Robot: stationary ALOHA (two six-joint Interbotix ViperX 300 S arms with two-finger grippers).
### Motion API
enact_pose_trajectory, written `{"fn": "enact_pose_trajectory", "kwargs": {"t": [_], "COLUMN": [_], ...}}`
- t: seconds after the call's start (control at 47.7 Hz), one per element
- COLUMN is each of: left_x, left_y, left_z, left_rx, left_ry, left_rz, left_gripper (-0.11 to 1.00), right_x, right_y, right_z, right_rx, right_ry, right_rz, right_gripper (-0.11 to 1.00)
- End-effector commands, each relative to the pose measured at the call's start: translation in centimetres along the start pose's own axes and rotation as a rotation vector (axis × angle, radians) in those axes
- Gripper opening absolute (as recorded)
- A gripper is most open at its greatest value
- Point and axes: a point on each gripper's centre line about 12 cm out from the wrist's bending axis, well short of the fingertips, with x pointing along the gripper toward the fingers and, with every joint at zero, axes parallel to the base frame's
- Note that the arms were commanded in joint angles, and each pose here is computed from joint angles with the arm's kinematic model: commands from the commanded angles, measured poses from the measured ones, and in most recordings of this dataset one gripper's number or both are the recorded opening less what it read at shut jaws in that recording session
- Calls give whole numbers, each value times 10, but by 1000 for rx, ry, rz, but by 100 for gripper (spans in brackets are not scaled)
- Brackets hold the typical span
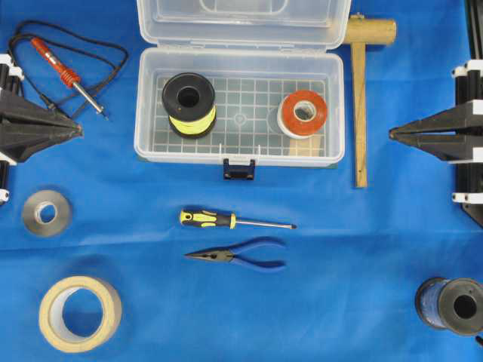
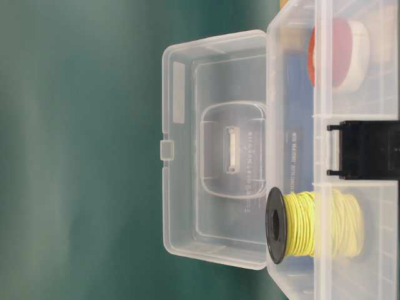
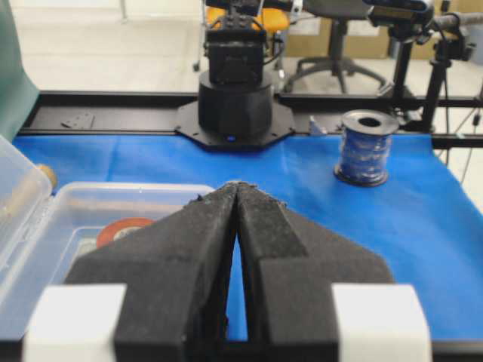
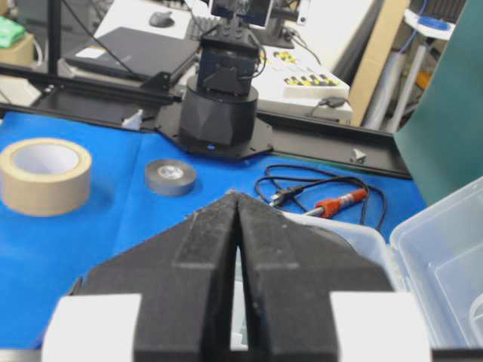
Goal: Close the tool box with the left arm.
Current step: 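Move the left gripper up behind the raised clear lid of the box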
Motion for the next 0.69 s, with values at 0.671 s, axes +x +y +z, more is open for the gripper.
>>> {"fn": "enact_pose_trajectory", "kwargs": {"t": [0.671], "left_x": [49], "left_y": [102], "left_z": [63], "left_rx": [25], "left_ry": [184], "left_rz": [396], "left_gripper": [18], "right_x": [5], "right_y": [-2], "right_z": [11], "right_rx": [10], "right_ry": [26], "right_rz": [-12], "right_gripper": [0]}}
